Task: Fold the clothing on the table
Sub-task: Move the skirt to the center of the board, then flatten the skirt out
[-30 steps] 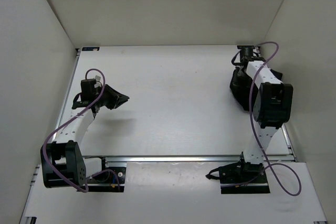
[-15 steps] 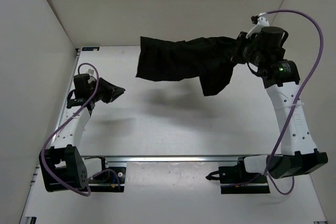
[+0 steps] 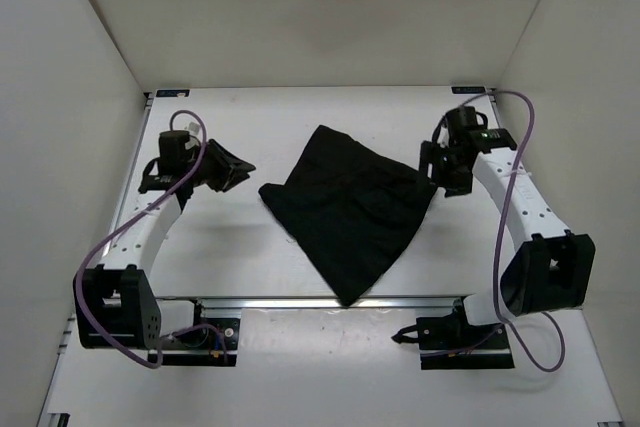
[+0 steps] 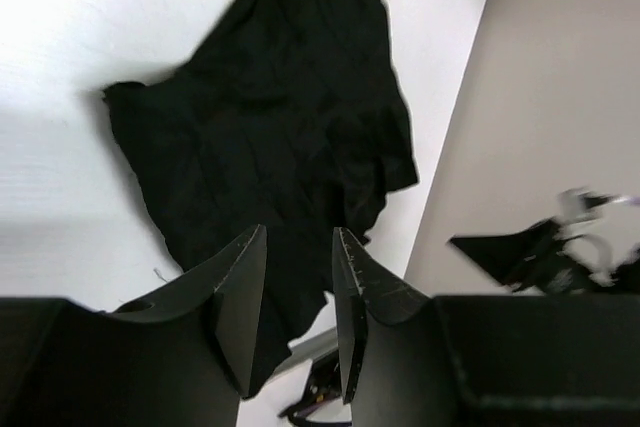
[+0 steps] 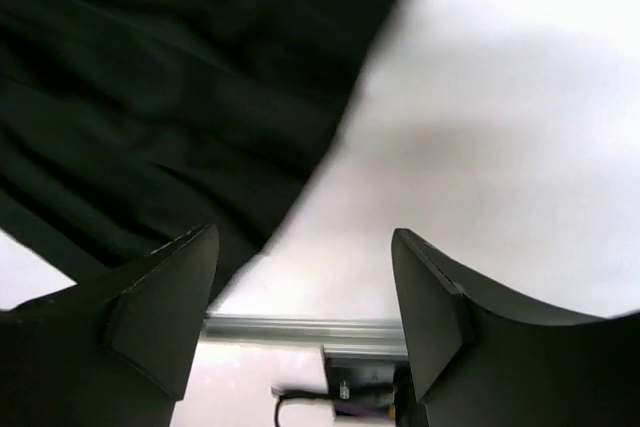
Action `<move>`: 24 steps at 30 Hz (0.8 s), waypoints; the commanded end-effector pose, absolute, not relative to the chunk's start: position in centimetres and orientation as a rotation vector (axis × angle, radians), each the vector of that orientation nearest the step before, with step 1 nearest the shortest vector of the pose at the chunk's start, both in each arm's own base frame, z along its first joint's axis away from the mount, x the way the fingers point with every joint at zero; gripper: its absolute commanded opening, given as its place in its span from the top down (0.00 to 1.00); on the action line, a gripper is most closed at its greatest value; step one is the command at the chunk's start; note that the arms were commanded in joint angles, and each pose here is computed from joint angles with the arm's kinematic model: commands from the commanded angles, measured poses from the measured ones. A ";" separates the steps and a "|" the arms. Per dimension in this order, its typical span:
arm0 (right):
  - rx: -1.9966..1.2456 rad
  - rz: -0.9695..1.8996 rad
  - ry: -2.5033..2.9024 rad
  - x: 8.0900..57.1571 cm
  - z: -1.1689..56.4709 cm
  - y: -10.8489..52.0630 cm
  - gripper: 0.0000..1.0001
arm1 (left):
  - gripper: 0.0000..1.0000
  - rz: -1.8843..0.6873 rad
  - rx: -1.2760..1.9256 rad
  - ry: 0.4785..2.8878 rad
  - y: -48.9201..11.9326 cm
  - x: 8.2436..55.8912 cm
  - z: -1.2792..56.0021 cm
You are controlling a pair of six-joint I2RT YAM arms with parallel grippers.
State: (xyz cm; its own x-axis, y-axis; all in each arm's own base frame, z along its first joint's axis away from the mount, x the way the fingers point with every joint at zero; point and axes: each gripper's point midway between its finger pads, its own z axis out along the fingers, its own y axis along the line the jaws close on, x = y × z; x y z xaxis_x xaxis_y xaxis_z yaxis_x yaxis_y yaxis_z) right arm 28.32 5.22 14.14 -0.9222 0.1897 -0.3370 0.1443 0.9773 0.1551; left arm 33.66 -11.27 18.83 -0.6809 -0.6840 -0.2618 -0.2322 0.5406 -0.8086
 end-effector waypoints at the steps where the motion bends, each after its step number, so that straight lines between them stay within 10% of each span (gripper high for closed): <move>1: 0.008 0.228 2.584 33.2 18.5 8.7 0.33 | 0.56 -1.043 -0.702 2.298 -14.2 33.2 16.7; 11: -0.384 0.447 2.617 34.0 15.9 23.0 0.36 | 0.45 -0.805 -0.739 2.477 -14.5 33.9 9.5; 24: -0.375 0.545 2.617 34.3 14.9 24.7 0.39 | 0.34 -0.658 -0.798 2.572 -14.3 35.3 4.0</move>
